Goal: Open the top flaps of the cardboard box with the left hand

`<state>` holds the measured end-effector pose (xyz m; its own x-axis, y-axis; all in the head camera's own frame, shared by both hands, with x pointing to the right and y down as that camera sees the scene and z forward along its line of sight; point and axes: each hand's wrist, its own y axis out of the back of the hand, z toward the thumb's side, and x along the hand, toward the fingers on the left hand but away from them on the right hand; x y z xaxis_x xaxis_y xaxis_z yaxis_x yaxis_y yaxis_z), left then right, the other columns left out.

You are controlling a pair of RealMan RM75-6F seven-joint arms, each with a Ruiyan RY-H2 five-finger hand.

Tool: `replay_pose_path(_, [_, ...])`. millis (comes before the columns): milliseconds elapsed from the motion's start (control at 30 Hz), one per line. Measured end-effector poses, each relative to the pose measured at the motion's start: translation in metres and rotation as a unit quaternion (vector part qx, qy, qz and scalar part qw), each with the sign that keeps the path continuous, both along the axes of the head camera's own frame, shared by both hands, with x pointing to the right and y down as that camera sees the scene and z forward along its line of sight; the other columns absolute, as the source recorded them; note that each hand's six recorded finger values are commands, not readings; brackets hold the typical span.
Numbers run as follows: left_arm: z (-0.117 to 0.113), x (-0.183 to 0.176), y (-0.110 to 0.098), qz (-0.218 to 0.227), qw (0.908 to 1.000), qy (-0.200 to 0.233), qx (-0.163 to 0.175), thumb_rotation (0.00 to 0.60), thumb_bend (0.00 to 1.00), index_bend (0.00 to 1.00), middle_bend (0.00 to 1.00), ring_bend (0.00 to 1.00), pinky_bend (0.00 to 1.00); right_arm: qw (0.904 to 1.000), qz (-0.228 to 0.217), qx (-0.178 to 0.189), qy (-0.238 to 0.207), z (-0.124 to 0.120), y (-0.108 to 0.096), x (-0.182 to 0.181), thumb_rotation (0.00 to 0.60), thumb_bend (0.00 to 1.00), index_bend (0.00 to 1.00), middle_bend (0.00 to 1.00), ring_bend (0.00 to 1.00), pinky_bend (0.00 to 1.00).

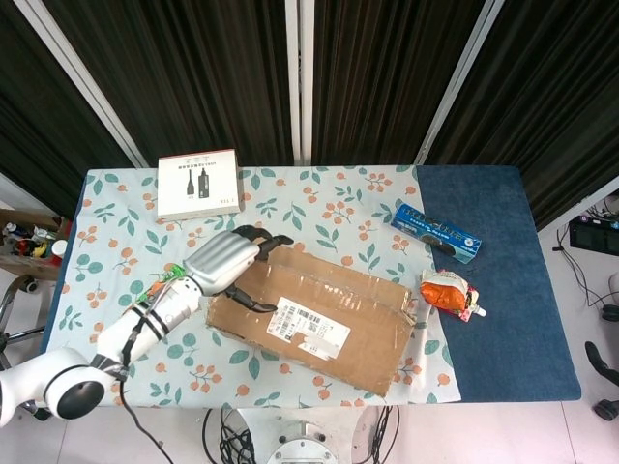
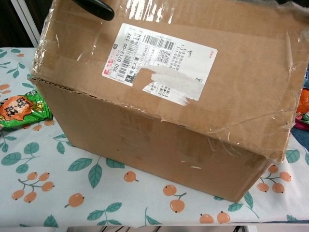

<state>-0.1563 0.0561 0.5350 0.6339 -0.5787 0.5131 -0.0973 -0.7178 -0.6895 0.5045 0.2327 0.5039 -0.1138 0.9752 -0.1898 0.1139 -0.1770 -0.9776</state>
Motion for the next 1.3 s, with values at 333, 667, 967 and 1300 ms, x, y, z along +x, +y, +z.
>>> replay_pose_path(333, [-0.042,-0.023,0.016,-0.009,0.9999,-0.008,-0.013,0.286,0.00,0.11,0.62,0.19,0.17,0.9999,-0.014,0.001,-0.002,0.000,-0.004,-0.012,0.600,0.19,0.00,0.00,0.00,0.00])
replay_pose_path(667, [-0.072,-0.059,0.036,-0.018,0.9989,-0.035,-0.025,0.281,0.00,0.11,0.62,0.19,0.17,0.9994,-0.034,-0.002,-0.005,0.002,-0.006,-0.027,0.600,0.19,0.00,0.00,0.00,0.00])
replay_pose_path(967, [-0.097,-0.114,0.050,-0.078,0.9957,-0.043,-0.025,0.243,0.00,0.11,0.56,0.19,0.17,0.9991,-0.042,-0.005,-0.005,0.004,-0.006,-0.034,0.600,0.19,0.00,0.00,0.00,0.00])
replay_pose_path(1300, [-0.088,-0.117,0.053,-0.061,0.9972,-0.018,0.039,0.510,0.00,0.07,0.13,0.11,0.20,0.9990,-0.045,0.003,-0.002,-0.002,-0.007,-0.040,0.600,0.19,0.00,0.00,0.00,0.00])
